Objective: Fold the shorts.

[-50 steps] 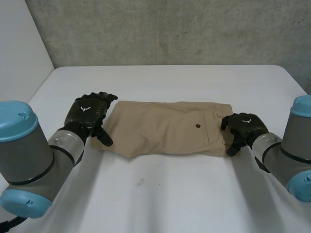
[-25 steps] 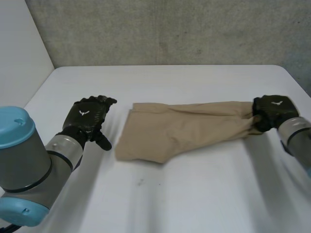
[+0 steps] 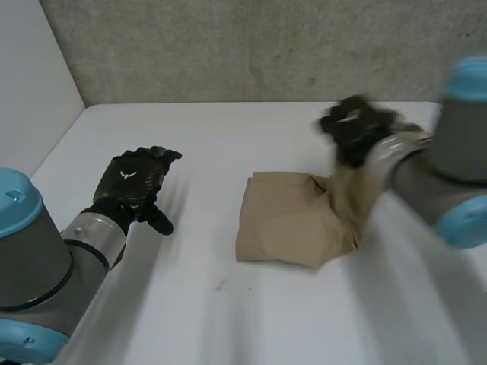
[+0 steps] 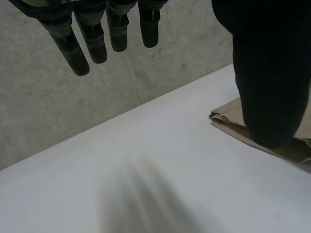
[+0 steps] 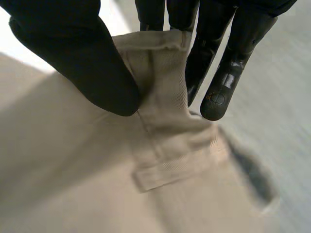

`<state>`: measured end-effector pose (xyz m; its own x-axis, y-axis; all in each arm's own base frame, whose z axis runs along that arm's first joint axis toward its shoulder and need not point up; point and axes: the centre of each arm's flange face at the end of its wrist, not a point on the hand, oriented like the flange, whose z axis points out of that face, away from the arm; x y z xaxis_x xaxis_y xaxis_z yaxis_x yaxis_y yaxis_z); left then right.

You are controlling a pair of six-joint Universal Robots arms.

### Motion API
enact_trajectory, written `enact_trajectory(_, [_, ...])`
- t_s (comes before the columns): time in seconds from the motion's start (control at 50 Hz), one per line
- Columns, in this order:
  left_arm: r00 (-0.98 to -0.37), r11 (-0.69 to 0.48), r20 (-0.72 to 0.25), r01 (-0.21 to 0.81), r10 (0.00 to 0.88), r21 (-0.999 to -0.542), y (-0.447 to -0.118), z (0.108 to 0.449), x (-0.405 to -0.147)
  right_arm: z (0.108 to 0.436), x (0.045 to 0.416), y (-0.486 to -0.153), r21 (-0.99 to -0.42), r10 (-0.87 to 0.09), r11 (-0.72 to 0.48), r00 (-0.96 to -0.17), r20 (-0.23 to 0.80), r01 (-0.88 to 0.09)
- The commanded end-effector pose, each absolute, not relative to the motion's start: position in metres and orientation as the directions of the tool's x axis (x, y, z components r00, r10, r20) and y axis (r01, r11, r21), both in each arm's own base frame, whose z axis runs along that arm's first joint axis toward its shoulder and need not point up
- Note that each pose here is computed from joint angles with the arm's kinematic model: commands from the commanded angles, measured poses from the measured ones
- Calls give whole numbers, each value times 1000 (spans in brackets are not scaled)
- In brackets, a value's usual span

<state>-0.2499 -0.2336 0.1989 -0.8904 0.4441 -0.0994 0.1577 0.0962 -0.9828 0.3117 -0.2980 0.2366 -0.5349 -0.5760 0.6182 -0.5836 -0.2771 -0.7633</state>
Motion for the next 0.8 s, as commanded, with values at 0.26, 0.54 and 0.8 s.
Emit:
enact_trajectory(0.26, [-886,42,-109,143,450,-989,-241,211,-256,227,373,-227,-814,-764,-400,-337,550,-422])
enact_trajectory(0.54, [-806,-76,-96,63,585,-995,-251,236,-335,262,304,-283,-983,-646,21,-753,127,-184])
enact_trajectory(0.8, [-766,134,-52,178,641,-975,-261,148,-384,182,298,-306,-915,-605,245,-788,114,-321])
